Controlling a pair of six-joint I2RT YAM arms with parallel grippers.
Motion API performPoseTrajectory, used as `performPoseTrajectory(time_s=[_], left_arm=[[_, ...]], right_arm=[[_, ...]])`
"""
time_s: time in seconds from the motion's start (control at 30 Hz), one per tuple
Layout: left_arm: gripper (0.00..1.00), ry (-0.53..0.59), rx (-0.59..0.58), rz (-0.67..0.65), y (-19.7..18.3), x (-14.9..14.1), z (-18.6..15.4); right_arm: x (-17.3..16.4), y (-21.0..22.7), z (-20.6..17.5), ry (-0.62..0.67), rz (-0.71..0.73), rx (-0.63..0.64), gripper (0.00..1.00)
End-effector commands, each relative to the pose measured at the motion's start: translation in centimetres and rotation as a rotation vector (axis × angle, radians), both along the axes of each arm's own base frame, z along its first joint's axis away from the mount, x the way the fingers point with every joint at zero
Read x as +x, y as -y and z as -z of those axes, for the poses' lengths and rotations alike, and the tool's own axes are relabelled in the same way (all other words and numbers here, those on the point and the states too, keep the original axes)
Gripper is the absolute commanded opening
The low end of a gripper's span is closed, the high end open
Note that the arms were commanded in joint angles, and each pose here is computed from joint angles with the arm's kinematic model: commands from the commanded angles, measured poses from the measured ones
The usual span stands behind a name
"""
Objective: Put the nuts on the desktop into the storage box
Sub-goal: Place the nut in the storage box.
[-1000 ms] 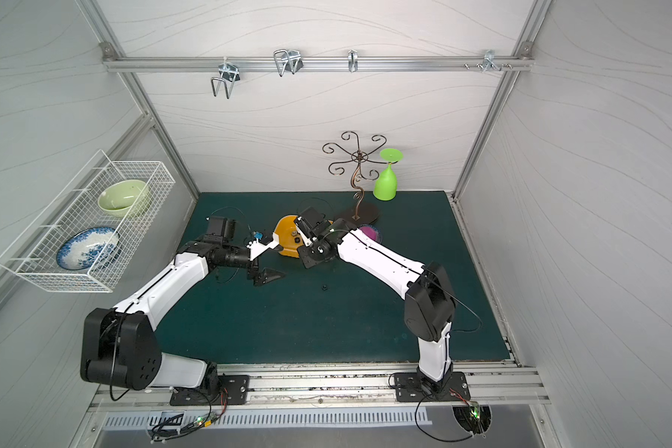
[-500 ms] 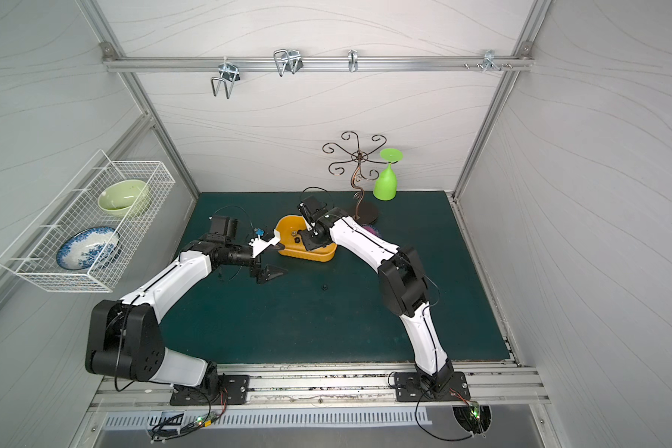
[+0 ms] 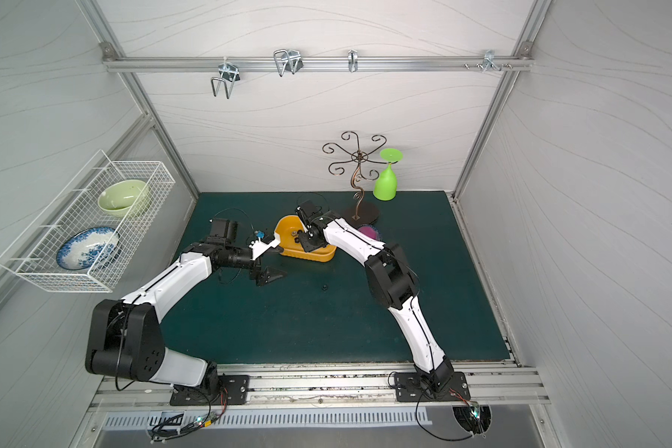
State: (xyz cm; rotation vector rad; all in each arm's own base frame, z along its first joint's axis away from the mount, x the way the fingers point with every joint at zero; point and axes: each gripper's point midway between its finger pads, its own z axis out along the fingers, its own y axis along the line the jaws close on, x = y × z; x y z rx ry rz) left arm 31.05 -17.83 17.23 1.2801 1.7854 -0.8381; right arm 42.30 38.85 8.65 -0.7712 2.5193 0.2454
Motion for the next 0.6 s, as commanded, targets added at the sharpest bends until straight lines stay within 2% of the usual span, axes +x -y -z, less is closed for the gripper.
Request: performPoseTrajectory(time_s=[0.0,0.13,0.27,0.57], left_arm=[[0.99,0.018,-0.005,-0.013,-0.1,0.6,-0.1],[0.99,0.013,-0.014,-0.113,-0.4,2.4,0.9],[0.99,0.031,0.007,-0.153,-0.9,3.1,1.7],[0.98,0.039,0.027,-0.164,-1.1,3.1,2.1]], right_arm=[[0.8,0.8,1.0,0.004,0.008,-0.018,0.13],[1.4,0.8,2.1,0.007,0.003,-0.030,0.13],[2.2,0.4,3.0,0.018,-0.005,-0.035,0.12],[3.2,0.4,4.7,0.016,0.000,-0.054,0.13]])
